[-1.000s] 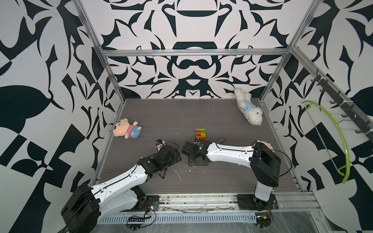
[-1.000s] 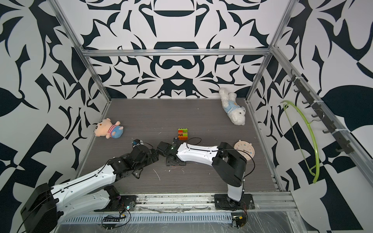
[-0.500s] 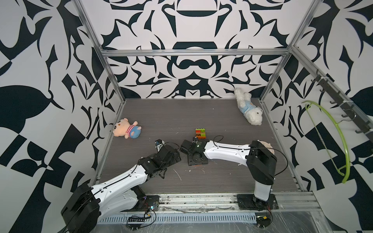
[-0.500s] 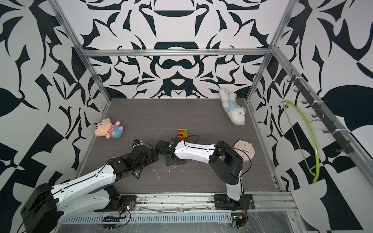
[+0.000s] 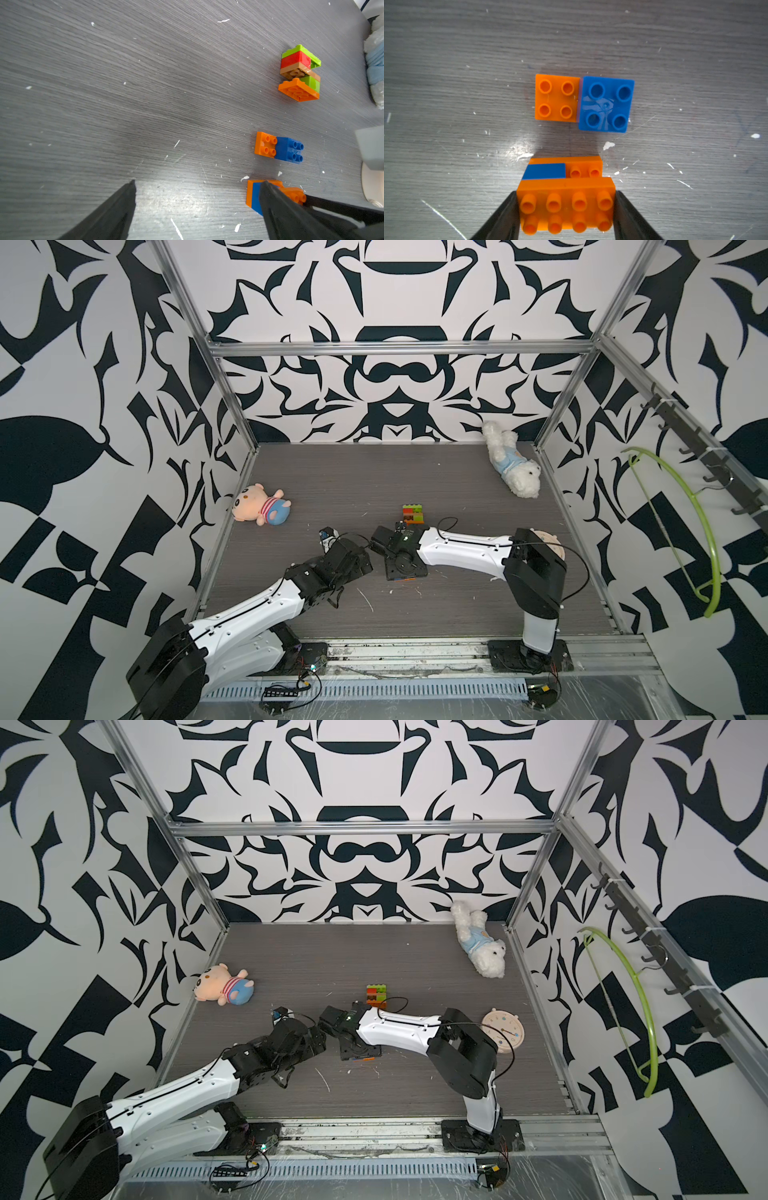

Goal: Assemble the number 5 with lego
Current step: Assemble the lego brick with the lego brick.

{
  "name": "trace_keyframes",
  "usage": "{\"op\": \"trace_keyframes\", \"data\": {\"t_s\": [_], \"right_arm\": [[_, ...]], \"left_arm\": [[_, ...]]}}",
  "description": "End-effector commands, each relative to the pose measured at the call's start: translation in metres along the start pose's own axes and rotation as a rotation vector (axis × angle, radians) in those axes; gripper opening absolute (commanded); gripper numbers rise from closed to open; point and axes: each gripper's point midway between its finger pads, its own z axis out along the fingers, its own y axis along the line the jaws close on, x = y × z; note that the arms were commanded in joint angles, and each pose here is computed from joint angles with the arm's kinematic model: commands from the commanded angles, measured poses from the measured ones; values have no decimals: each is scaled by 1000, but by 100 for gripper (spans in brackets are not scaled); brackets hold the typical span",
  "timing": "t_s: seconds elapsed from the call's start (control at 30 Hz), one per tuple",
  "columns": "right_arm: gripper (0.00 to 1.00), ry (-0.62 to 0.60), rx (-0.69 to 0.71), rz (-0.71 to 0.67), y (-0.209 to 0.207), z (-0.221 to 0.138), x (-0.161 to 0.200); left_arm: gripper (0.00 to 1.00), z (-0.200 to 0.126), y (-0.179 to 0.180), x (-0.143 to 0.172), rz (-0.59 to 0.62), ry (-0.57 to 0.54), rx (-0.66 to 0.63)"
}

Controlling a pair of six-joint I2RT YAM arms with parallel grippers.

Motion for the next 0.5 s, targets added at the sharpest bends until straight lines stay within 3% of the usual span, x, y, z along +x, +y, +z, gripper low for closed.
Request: {"op": "trace_keyframes", "data": {"t_s": [0.0, 0.47], "right_arm": [[56, 93, 85, -28, -19, 28, 23], [56, 107, 28, -16, -15, 32, 25]], "left_arm": [[99, 0, 3, -2, -3, -1, -24], [99, -1, 4, -2, -10, 2, -35]]}}
